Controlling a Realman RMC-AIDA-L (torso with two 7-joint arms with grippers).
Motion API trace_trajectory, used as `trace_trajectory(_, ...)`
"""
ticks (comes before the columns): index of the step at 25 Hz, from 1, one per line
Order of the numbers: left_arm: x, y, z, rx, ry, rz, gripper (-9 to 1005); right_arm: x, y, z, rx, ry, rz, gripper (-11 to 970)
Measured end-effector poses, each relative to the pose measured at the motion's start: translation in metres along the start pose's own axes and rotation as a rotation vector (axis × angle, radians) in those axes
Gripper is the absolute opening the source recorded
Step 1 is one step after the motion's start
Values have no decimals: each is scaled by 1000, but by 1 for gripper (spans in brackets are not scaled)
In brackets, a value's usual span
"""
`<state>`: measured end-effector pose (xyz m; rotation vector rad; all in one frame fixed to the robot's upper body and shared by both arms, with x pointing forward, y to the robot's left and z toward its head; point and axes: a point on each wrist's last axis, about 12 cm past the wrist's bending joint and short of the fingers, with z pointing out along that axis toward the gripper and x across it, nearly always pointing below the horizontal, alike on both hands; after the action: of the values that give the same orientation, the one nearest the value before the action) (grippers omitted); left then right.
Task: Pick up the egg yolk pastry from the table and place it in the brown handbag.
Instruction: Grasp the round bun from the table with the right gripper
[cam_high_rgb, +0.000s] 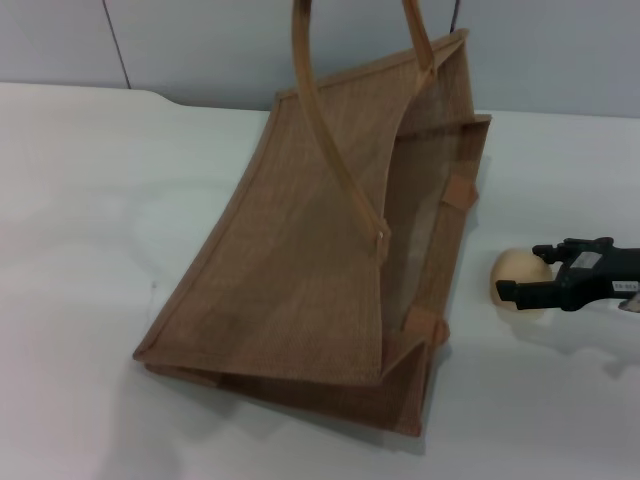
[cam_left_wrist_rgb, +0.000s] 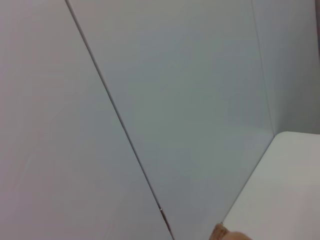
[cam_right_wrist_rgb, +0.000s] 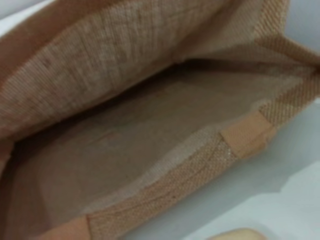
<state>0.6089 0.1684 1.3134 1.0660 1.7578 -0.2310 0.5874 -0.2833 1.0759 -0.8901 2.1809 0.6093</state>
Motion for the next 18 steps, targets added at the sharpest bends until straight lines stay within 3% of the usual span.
trace_trajectory(14, 0, 2, -3, -26, 10, 12, 113, -5, -2, 4, 1, 21, 11, 891)
trace_trajectory(18, -3, 1, -4, -31, 2, 24, 113, -6, -6, 1, 16, 35, 37, 812)
